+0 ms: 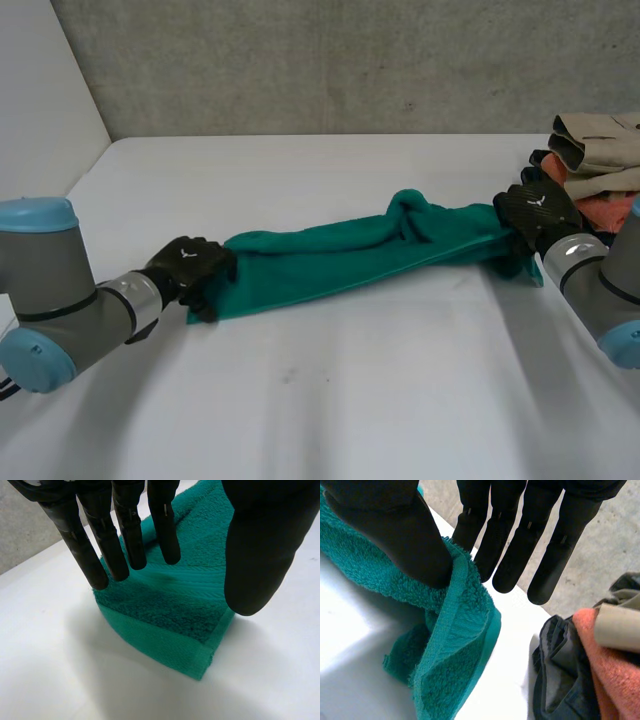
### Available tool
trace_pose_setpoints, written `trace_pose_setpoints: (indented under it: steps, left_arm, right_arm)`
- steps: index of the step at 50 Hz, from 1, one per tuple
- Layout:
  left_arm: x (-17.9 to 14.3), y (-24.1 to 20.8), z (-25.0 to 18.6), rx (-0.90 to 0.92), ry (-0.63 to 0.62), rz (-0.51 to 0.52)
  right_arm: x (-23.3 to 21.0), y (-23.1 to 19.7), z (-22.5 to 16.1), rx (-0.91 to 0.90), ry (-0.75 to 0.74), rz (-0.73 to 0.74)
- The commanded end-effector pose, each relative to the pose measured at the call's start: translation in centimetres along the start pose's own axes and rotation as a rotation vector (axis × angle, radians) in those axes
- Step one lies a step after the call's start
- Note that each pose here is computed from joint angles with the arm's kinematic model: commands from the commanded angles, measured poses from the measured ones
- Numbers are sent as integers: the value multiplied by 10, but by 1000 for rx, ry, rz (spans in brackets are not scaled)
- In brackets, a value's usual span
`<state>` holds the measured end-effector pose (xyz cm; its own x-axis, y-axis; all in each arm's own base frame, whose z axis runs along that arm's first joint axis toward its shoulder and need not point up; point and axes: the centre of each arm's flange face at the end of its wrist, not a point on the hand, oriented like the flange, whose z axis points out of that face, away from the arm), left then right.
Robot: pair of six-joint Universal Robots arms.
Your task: Fold the laundry.
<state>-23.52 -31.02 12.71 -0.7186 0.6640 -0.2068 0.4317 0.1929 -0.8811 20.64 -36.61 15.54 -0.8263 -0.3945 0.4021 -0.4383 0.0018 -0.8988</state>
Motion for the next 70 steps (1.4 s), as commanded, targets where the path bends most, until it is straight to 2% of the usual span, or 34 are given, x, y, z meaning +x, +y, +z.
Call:
trace_pose_setpoints:
  steps: [1, 7, 28, 51, 62, 70]
  left_arm:
    - [7, 1, 2, -4, 15, 3]
    - [20, -1, 2, 0, 46, 18]
    - [12, 10, 29, -4, 39, 28]
    - [-14, -6, 62, 92, -55, 88]
    - [-18, -12, 70, 120, -65, 112]
    - [-15, -12, 72, 128, -83, 172]
  right_arm:
    - [-8, 6, 4, -31, -19, 14]
    - [-10, 7, 4, -32, -25, 11]
    - [-14, 12, 2, -47, -38, 2]
    - [-17, 14, 0, -53, -46, 0]
    - [-17, 14, 0, -55, -49, 1]
    - [-16, 11, 0, -48, -44, -6]
